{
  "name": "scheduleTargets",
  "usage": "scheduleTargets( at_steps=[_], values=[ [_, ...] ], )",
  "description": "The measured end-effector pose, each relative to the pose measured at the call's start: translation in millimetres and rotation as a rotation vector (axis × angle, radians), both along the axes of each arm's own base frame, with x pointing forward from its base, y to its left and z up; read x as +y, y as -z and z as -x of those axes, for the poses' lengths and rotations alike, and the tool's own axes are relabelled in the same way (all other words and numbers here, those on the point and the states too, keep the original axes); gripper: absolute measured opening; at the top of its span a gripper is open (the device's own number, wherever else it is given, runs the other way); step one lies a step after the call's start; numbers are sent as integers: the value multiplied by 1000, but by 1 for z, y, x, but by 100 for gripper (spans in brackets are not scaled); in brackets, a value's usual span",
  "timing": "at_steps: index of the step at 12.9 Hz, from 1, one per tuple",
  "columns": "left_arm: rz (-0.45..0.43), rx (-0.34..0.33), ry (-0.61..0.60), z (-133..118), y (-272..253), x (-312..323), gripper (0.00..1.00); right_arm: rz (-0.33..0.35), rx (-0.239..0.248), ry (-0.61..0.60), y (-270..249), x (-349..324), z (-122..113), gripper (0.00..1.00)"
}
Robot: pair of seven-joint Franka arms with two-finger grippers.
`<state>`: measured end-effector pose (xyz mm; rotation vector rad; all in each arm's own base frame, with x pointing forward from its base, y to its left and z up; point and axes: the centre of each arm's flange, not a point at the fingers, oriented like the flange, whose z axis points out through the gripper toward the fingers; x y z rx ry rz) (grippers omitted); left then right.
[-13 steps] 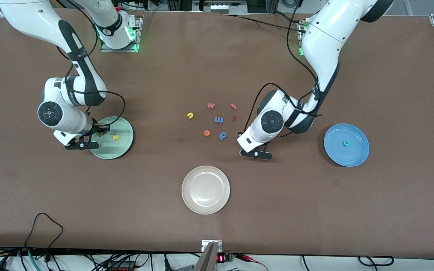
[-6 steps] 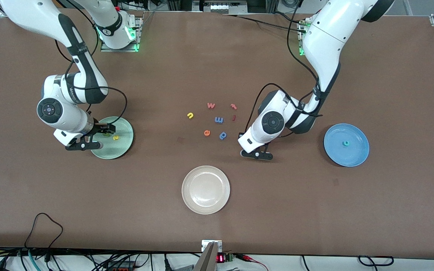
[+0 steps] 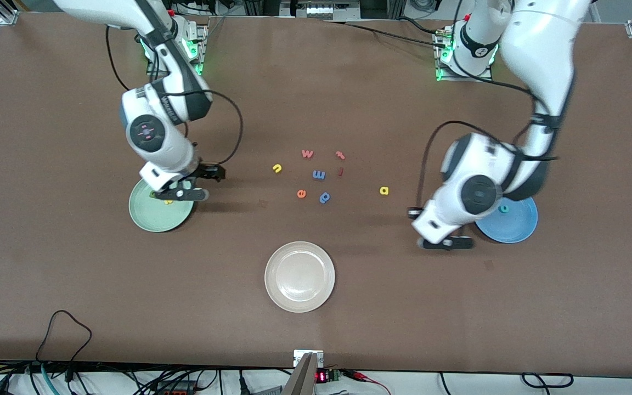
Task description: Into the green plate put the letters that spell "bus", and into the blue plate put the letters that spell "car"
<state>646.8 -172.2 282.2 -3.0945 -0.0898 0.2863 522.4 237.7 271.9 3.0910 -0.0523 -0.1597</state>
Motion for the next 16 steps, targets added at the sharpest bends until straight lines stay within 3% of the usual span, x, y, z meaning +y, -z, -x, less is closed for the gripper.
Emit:
scheduleTargets(
  at_steps=[2,5,8,12,13,16],
  values=[
    [5,48,-4,-9,5,86,32,-6,-24,51,9,41,18,100],
    [39,130,-5,8,38,179,32,-24,-38,59,38,92,43,100],
    [57,160,-8,32,72,200,32,-30,-25,14,58,127,53,96],
    [67,130,1,50,100,193,32,-8,-7,-50,86,149,67,71],
    [68,122,4,49,98,191,32,-5,0,-61,93,153,72,71],
    [76,96,23,41,90,184,59,-12,-2,-71,103,158,76,72]
  ],
)
